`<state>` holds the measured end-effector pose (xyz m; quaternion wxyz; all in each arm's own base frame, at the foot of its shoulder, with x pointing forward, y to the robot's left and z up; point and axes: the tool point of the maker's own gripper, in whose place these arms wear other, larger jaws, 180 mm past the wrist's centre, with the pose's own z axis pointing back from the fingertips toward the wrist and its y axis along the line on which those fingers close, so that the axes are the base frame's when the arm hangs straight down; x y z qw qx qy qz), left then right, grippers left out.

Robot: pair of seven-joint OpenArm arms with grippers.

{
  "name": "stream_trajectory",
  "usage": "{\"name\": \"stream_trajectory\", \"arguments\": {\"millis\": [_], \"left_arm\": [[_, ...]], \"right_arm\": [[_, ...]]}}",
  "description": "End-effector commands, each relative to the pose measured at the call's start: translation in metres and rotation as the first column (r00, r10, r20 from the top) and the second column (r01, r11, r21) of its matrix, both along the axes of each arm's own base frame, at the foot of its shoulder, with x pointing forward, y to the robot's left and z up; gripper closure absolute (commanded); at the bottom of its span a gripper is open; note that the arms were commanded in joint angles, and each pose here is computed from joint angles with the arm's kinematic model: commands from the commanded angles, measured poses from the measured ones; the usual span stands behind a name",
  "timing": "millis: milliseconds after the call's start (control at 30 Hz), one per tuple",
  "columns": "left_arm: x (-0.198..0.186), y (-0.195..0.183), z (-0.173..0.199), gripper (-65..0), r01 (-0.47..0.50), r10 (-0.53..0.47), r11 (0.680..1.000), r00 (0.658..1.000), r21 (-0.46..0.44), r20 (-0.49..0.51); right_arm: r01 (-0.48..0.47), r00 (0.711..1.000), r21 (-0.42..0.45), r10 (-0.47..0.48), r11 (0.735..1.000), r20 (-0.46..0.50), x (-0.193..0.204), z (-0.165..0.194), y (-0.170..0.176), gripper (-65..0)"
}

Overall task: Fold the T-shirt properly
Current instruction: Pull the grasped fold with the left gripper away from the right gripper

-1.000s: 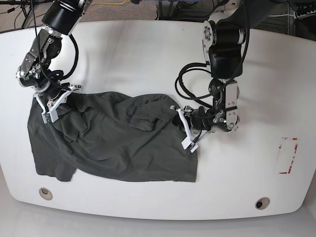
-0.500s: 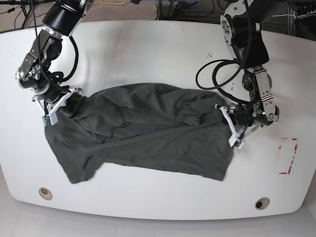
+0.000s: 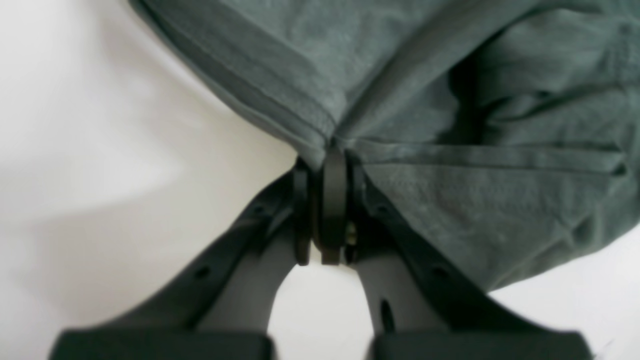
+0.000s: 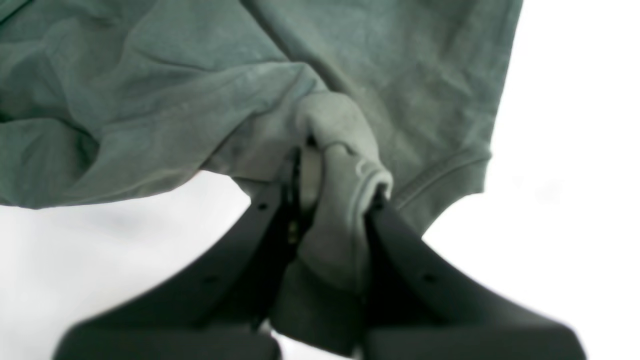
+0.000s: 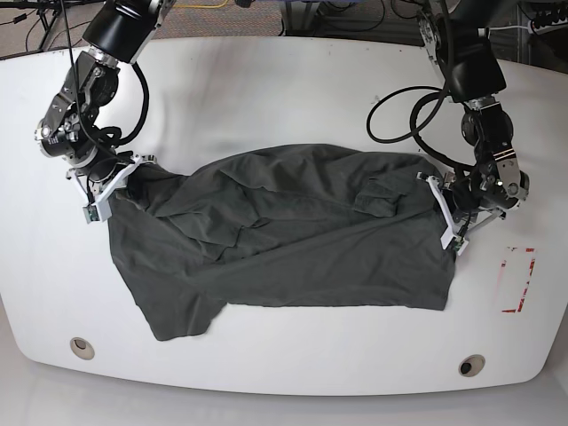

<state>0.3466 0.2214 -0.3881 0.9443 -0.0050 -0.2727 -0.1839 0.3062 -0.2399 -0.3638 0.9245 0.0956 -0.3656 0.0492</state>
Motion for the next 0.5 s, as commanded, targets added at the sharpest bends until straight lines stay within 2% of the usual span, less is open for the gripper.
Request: {"name": "stream_trajectory", "arguments": {"millis": [0, 333, 467], "left_arm": [[0.003, 0.029, 0.019, -0.1, -0.043, 0.041, 0.998, 0.998, 0.052, 0.042], [-0.015, 0.093, 0.033, -0.3, -0.177, 0.174, 0.977, 0.984, 0.115, 0.035], [-0.018, 0.106, 0.038, -0.3, -0.213, 0.209, 0.97, 0.977, 0.116, 0.046]], "right_arm": [[-0.001, 0.998, -0.014, 0.002, 1.0, 0.056, 0.01, 0.015, -0.004, 0.0], [-0.006, 0.999, -0.023, 0.006, 1.0, 0.041, 0.011, 0.017, -0.005, 0.0], [-0.008, 0.999, -0.027, 0.009, 1.0, 0.043, 0.017, 0.022, -0.005, 0.0]]}}
